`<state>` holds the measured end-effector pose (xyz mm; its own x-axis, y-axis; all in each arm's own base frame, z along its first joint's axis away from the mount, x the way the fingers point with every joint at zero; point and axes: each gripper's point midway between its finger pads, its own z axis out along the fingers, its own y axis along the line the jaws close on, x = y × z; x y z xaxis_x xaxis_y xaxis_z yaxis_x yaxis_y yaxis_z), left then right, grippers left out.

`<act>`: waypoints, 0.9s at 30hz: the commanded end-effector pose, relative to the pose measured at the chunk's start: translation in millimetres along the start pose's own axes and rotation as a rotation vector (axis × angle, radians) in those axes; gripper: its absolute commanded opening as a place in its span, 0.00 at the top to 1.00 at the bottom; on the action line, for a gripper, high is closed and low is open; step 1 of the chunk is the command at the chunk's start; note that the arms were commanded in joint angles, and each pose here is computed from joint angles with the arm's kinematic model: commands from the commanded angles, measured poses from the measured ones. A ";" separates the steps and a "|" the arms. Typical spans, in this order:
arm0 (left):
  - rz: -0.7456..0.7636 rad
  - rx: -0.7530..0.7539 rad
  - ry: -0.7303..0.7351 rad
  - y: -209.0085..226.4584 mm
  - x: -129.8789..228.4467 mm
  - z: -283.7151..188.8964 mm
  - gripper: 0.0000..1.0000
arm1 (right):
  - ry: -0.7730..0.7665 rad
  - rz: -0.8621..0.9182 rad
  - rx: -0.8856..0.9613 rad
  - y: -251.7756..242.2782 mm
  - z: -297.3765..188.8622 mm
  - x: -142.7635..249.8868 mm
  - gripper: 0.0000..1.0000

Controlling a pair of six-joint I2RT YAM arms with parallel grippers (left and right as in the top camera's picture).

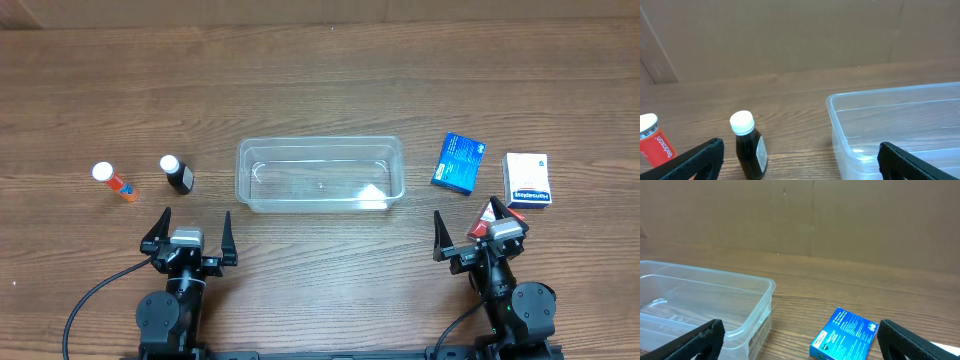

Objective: Pack container

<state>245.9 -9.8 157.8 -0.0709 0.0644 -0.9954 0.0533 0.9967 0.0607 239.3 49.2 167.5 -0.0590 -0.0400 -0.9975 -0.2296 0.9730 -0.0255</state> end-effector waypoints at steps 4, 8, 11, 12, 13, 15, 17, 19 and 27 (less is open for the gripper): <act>0.026 -0.024 0.006 4.4 2.7 0.2 0.00 | -0.013 -0.001 -0.005 1.0 -0.5 -2.8 0.00; 0.026 -0.019 0.006 3.7 2.6 0.2 0.00 | -0.026 0.005 -0.060 10.4 -0.9 -5.7 0.00; 0.018 -0.017 0.002 3.2 1.6 0.2 0.00 | -0.024 0.090 -0.045 7.7 -0.8 -6.0 0.00; -0.006 -0.017 0.000 3.3 1.0 0.1 0.00 | -0.023 0.124 -0.031 5.3 -0.8 -5.8 0.00; -0.047 -0.017 -0.002 3.4 -0.4 -0.1 0.00 | -0.022 0.154 -0.012 1.9 -0.7 -5.3 0.00; -0.127 -0.016 -0.019 3.8 -9.4 -1.9 0.00 | -0.033 0.190 0.015 -2.9 -1.7 -10.2 0.00; -0.153 -0.016 -0.036 4.5 -21.0 -4.8 0.00 | -0.049 0.205 0.027 -5.4 -3.3 -18.9 0.00; -0.152 -0.018 -0.054 5.7 -39.5 -11.0 0.00 | -0.054 0.206 0.031 -6.3 -4.4 -27.7 0.00; -0.153 -0.058 -0.032 15.6 -94.4 -28.7 0.00 | 0.046 0.213 0.082 -15.9 10.2 -52.0 0.00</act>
<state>226.2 -7.3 230.8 -0.0374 -0.0715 -0.9967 0.0340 0.9968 -0.0728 248.6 41.3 193.7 -0.1447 0.1485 -0.9783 -0.1536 0.9733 0.1704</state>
